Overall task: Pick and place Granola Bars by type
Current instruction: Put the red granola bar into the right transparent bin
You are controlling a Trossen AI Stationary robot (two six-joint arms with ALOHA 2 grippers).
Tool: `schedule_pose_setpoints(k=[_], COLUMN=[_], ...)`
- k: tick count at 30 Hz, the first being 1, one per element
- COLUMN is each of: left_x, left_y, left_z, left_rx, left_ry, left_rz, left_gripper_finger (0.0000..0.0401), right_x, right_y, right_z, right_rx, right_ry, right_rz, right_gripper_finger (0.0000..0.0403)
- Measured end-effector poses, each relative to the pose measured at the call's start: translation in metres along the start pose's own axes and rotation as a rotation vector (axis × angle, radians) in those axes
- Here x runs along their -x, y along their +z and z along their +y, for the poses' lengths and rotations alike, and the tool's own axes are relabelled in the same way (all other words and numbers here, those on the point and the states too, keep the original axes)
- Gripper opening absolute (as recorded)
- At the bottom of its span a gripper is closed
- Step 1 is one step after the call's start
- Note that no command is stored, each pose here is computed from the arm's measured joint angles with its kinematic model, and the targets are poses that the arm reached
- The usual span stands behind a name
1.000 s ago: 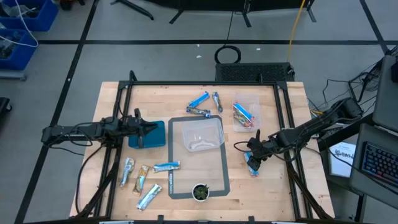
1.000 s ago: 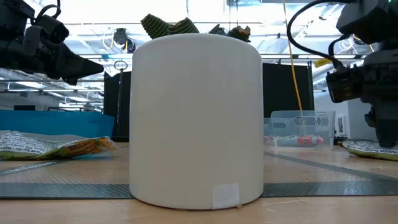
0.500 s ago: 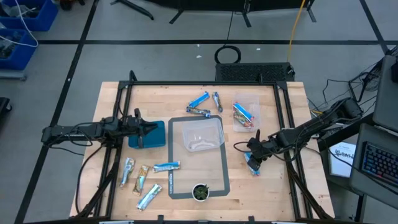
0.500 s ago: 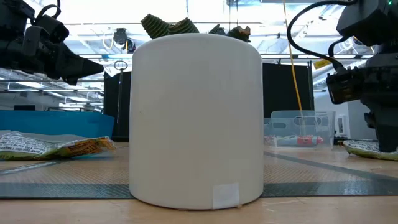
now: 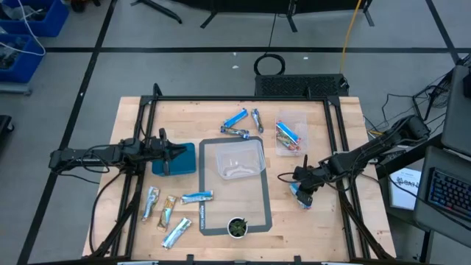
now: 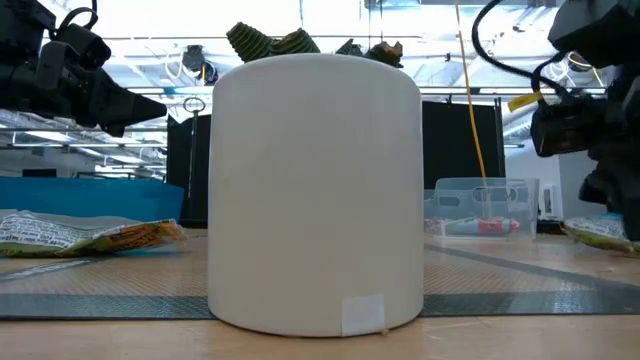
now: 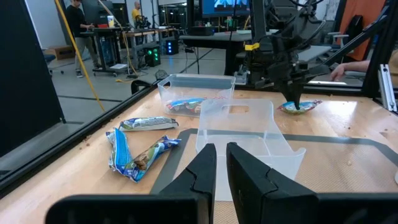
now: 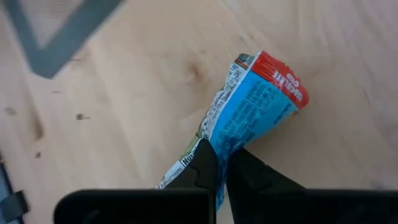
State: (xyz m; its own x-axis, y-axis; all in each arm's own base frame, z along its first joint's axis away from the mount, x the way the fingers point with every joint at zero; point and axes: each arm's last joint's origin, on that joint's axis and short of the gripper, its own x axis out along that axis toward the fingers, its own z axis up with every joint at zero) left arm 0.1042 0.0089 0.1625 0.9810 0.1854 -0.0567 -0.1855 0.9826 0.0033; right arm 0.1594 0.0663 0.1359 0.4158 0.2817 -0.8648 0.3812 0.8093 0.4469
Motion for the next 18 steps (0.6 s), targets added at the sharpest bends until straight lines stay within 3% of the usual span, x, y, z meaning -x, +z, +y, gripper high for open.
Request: schedule_pose_setpoints(k=[10, 18], left_x=[0.000, 0.000], left_y=[0.000, 0.000], left_z=[0.000, 0.000], left_rx=[0.000, 0.000], left_ry=[0.000, 0.000], left_rz=[0.000, 0.000], left_gripper_finger=[0.0042, 0.0042], right_x=[0.033, 0.059], right_y=[0.003, 0.010], right_z=[0.007, 0.008], right_rx=[0.199, 0.464], right_ry=[0.113, 0.000], right_rz=[-0.204, -0.537], right_gripper_finger=[0.0004, 0.0004])
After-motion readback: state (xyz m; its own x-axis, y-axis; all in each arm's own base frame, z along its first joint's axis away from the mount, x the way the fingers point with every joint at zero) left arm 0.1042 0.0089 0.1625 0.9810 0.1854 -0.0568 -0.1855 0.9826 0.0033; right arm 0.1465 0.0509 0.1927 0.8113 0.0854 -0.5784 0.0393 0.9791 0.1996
